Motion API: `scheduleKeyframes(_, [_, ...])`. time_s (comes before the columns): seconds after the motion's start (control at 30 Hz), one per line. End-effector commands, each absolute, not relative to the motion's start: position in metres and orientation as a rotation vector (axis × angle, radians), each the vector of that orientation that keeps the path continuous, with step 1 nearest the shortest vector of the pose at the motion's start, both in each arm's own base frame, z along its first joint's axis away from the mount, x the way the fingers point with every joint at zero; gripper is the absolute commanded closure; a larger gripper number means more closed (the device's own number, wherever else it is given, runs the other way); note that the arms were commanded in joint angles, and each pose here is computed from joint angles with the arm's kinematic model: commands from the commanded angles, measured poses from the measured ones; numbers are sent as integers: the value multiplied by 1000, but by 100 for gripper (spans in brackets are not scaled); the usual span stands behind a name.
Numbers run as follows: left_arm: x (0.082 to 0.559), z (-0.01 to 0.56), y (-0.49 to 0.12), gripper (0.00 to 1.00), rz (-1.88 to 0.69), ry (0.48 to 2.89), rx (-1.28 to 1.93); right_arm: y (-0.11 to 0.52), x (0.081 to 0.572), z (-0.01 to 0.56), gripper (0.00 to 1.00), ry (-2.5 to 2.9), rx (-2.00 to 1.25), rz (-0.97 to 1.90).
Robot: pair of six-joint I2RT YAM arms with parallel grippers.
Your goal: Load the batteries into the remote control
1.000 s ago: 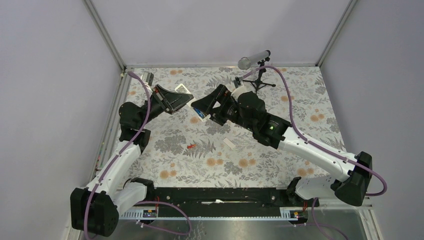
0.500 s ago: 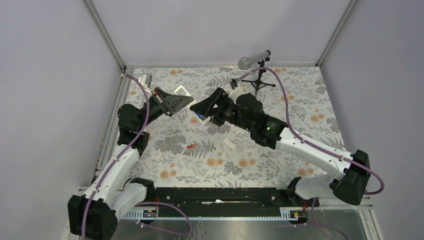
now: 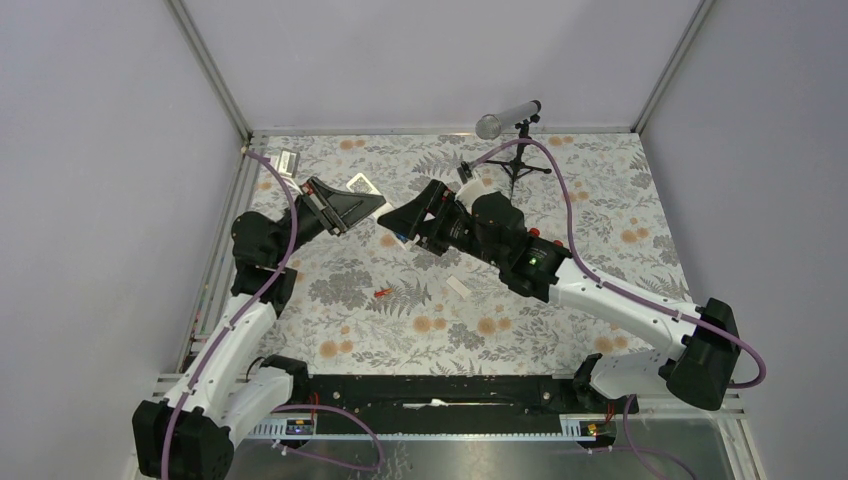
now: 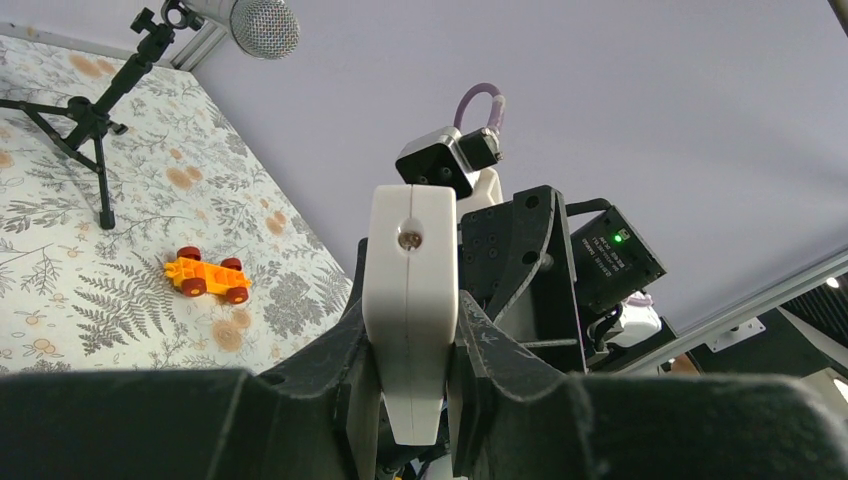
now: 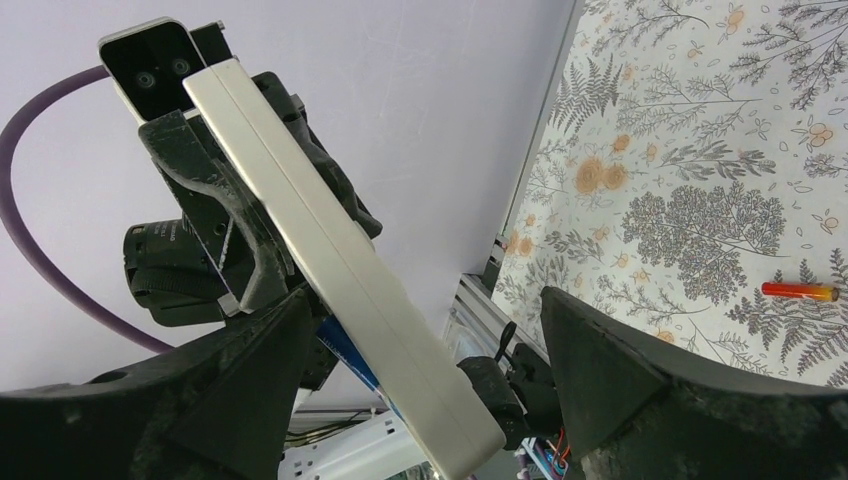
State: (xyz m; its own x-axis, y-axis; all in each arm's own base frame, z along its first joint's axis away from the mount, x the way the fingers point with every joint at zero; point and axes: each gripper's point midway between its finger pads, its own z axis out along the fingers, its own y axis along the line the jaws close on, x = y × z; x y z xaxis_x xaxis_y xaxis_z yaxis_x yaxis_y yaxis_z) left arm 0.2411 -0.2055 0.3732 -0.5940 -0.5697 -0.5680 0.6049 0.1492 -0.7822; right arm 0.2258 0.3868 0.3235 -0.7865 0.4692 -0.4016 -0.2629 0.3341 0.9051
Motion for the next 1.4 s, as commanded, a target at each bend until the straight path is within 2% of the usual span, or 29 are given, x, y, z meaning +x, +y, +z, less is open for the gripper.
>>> scheduleKeyframes(0.0, [234, 387, -203, 100, -1574, 1437, 92, 383, 224, 350, 9, 1885, 168, 1570])
scheduleKeyframes(0.3, [235, 383, -204, 100, -1569, 1445, 96, 380, 227, 355, 14, 1858, 200, 1609])
scheduleKeyframes(0.6, [238, 389, -204, 100, -1582, 1444, 76, 380, 226, 343, 35, 1874, 189, 1597])
scheduleKeyframes(1.0, [238, 407, -204, 100, -1647, 1424, 27, 377, 227, 334, 47, 1864, 183, 1579])
scheduleKeyframes(1.2, [239, 415, -204, 100, -1693, 1430, -8, 377, 228, 329, 57, 1853, 148, 1552])
scheduleKeyframes(1.37, [241, 417, -207, 100, -1774, 1461, -58, 379, 233, 326, 59, 1838, 83, 1492])
